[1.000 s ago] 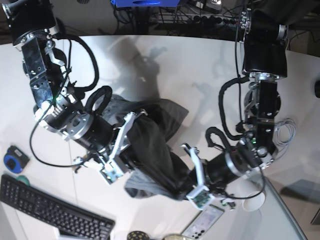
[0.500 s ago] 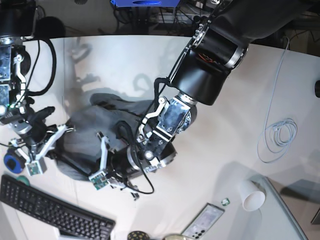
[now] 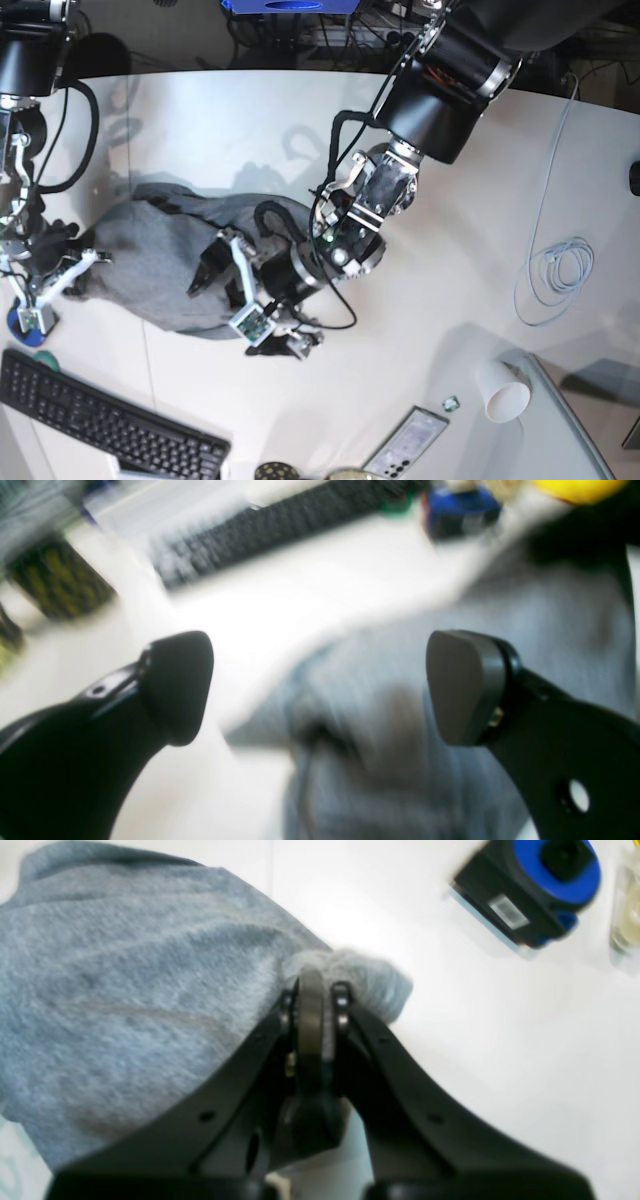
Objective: Layout the t-shirt on the table in an organized manner, then fold the t-shirt properly
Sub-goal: 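Stretch the shirt between both grippers, pulling the left gripper away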
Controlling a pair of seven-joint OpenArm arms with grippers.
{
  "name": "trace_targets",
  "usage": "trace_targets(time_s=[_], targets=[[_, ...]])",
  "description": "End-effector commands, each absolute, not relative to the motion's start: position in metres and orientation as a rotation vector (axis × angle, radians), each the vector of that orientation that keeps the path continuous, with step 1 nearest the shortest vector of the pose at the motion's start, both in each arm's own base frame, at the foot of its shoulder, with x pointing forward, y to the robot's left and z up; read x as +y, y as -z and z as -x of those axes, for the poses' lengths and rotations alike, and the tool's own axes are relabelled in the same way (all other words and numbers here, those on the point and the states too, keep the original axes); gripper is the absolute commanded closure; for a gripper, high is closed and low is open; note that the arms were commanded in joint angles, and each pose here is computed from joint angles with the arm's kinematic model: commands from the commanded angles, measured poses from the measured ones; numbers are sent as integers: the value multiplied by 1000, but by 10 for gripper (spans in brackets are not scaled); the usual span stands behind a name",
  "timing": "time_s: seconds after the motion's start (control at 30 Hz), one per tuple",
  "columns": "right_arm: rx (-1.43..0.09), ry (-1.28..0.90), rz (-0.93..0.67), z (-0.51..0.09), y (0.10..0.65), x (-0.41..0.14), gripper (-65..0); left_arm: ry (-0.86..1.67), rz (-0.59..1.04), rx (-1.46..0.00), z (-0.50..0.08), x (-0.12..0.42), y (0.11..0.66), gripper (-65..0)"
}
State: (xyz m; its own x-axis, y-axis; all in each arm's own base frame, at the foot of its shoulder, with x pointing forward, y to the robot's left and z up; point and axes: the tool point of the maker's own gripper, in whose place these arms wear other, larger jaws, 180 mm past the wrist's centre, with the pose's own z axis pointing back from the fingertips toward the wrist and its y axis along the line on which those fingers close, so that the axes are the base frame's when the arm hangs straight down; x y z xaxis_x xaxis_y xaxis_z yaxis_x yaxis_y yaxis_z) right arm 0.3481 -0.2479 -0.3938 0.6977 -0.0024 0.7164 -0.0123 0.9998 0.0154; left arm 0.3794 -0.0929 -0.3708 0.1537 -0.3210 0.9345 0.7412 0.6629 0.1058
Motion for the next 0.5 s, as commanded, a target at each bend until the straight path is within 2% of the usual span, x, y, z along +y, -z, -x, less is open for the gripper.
trace_targets(time_s=[0.0,0.2,0.4,0.47], targets=[[-870,-15,-9,-361,375,-253,-2,774,445,-1252,-386,-95,352,-650],[-876,-12,-21,-362,376,-248,-2,702,467,-1176,-358,-60,383,-410],[-877,-6,-34,-362,377,-244,-2,612,498,-1079,-345,-45,415,-286],[-877,-3,-43,-362,378,-240,-2,608,496,-1049,-341,-44,426,-219]])
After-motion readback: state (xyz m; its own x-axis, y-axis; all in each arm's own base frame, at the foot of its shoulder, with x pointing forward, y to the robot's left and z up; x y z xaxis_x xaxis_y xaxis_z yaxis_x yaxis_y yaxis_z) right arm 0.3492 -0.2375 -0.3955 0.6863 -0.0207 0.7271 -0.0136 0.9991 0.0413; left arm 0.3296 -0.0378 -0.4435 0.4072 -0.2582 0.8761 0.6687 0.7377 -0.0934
